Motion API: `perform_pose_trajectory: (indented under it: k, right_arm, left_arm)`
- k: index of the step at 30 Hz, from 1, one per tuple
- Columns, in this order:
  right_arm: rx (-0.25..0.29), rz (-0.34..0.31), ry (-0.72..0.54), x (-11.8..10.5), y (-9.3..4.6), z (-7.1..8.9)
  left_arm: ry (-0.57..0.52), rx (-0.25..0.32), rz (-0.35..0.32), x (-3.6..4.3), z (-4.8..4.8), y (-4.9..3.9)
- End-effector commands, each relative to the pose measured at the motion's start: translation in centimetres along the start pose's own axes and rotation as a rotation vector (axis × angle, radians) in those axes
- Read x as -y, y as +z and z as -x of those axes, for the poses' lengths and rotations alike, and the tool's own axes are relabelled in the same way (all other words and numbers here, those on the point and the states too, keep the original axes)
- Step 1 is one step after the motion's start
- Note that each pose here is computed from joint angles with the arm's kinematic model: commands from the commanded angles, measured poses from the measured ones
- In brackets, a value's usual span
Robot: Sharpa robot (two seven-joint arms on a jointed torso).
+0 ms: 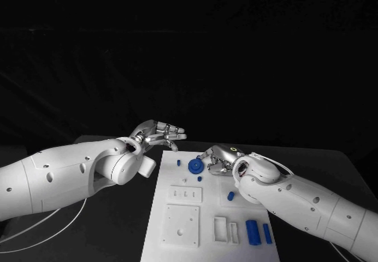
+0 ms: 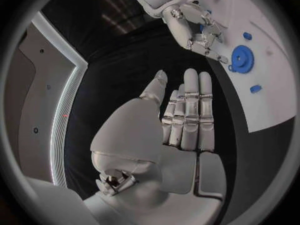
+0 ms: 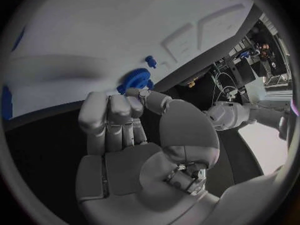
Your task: Assemble the parts on the task board
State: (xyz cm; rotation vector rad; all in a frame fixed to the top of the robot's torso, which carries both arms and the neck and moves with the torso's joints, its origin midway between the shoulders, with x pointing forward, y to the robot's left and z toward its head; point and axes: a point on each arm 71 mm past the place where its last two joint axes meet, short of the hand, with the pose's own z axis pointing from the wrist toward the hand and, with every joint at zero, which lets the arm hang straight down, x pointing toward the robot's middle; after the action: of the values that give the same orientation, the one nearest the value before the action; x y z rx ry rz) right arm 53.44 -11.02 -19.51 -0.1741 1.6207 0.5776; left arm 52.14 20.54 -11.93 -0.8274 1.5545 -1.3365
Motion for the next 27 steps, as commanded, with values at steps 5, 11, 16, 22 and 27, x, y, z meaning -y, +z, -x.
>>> perform_pose_trajectory:
  k: [5, 11, 16, 22, 27]
  right_arm:
    - [-0.031, -0.017, -0.049, -0.35, 0.39, -0.66]
    - [-0.034, -0.01, -0.05, -0.64, 0.46, -0.85]
    - [-0.056, -0.003, -0.053, -0.69, 0.39, -1.03]
    - [-0.071, 0.007, -0.056, -0.83, 0.07, -1.13]
    - [-0.075, -0.002, -0.06, -0.56, -0.17, -1.12]
  left_arm:
    - [-0.002, -0.022, -0.012, 0.22, -0.39, 0.19]
    - [-0.002, -0.023, -0.011, 0.21, -0.41, 0.22]
    - [-0.002, -0.022, -0.011, 0.19, -0.38, 0.22]
    - [-0.002, -0.02, -0.01, 0.17, -0.3, 0.2]
    - [-0.002, -0.019, -0.01, 0.16, -0.25, 0.17]
